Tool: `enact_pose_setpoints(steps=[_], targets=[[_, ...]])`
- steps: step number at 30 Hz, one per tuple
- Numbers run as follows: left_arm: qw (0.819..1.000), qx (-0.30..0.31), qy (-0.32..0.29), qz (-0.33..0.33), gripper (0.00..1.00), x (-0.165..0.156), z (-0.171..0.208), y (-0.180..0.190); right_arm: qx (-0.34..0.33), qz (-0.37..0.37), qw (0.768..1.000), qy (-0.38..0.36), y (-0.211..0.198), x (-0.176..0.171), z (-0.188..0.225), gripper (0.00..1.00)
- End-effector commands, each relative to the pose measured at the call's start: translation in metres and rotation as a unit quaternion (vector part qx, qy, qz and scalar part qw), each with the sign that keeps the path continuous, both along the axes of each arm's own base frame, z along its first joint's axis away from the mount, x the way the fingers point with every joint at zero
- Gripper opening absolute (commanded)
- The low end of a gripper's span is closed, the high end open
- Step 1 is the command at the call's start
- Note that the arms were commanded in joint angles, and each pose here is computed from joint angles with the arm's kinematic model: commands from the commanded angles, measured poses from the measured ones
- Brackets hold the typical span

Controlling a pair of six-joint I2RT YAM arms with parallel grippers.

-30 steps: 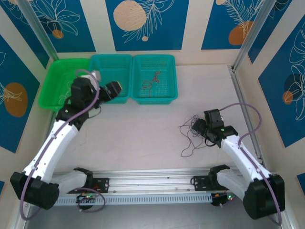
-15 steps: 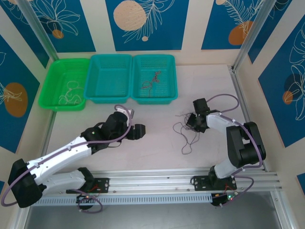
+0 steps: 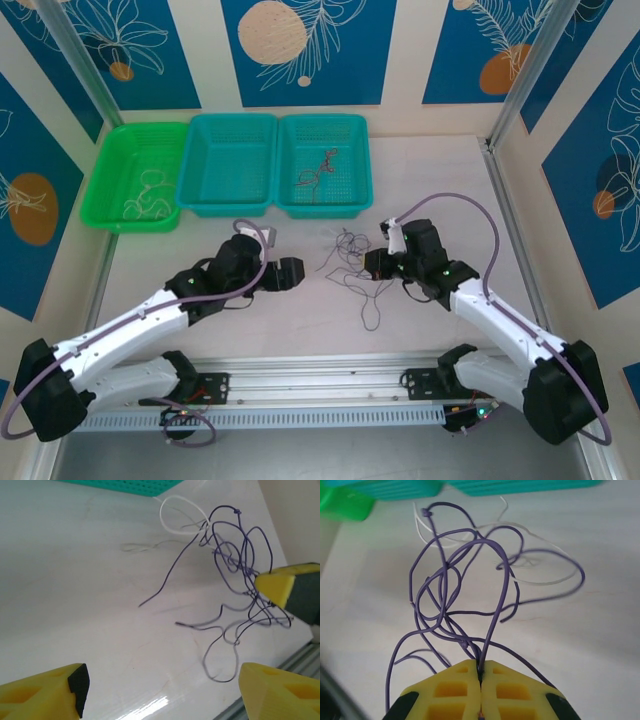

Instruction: Untangle the cables

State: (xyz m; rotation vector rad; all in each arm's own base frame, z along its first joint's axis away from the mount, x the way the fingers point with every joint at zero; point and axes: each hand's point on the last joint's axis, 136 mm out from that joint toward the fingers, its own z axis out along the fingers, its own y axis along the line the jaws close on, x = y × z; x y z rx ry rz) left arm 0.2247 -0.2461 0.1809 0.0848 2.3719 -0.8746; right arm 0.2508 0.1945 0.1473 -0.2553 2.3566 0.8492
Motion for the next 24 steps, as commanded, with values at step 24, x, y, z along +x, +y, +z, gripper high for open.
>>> enact_pose_setpoints(steps=[24], targets=[[0.991,-0.115,0.065,0.023,0.71,0.022,-0.059,-0.008,0.082,0.165,0.982,-0.039,0.059,-0.052,0.042,0.00]])
